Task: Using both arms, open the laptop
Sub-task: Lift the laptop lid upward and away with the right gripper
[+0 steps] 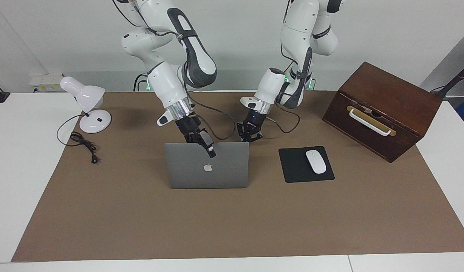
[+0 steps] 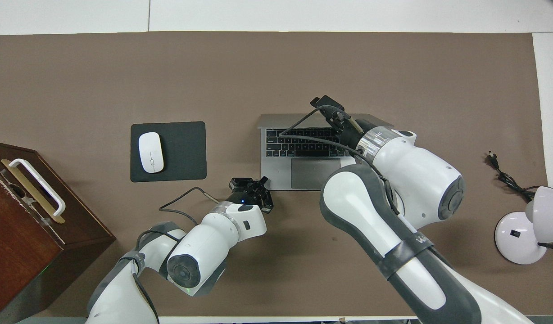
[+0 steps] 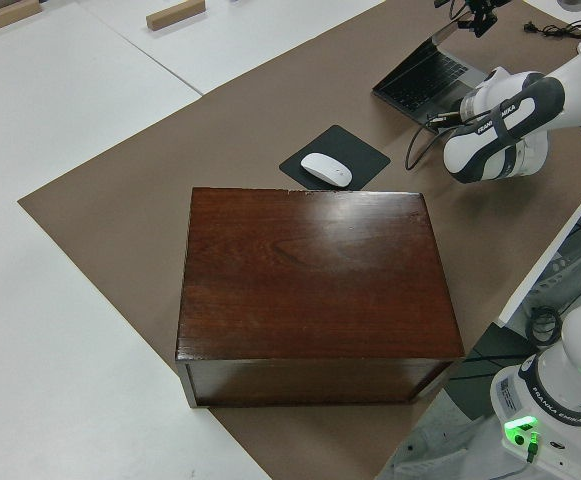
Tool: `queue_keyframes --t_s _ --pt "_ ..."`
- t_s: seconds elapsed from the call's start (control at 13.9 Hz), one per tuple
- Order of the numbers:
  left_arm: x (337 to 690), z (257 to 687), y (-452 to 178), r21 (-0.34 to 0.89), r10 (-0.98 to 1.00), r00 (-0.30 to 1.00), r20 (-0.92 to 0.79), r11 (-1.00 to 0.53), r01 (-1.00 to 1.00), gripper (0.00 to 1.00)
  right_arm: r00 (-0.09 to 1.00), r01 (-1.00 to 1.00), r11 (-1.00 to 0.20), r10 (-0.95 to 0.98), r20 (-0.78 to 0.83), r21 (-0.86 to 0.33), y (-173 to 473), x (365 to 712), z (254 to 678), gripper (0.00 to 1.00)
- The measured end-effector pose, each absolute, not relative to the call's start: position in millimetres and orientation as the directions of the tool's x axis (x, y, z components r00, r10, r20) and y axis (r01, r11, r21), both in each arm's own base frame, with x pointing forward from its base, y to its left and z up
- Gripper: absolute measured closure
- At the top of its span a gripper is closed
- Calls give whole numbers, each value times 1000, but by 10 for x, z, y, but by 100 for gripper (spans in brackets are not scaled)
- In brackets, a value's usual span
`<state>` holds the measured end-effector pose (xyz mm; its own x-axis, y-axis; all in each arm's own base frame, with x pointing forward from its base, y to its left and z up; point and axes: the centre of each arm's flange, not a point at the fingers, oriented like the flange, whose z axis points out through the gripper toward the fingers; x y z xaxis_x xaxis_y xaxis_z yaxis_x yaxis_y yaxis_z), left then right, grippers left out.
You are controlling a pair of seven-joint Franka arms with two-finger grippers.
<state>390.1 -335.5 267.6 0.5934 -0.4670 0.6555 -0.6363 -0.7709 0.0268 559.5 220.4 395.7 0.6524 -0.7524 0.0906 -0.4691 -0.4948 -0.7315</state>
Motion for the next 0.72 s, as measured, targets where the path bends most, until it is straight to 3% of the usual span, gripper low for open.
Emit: queue_keyframes --t_s 0.72 --pt "3901 2676 -3354 26 -468 593 656 -771 -637 99 601 -390 -443 -786 142 -807 2176 6264 4412 0"
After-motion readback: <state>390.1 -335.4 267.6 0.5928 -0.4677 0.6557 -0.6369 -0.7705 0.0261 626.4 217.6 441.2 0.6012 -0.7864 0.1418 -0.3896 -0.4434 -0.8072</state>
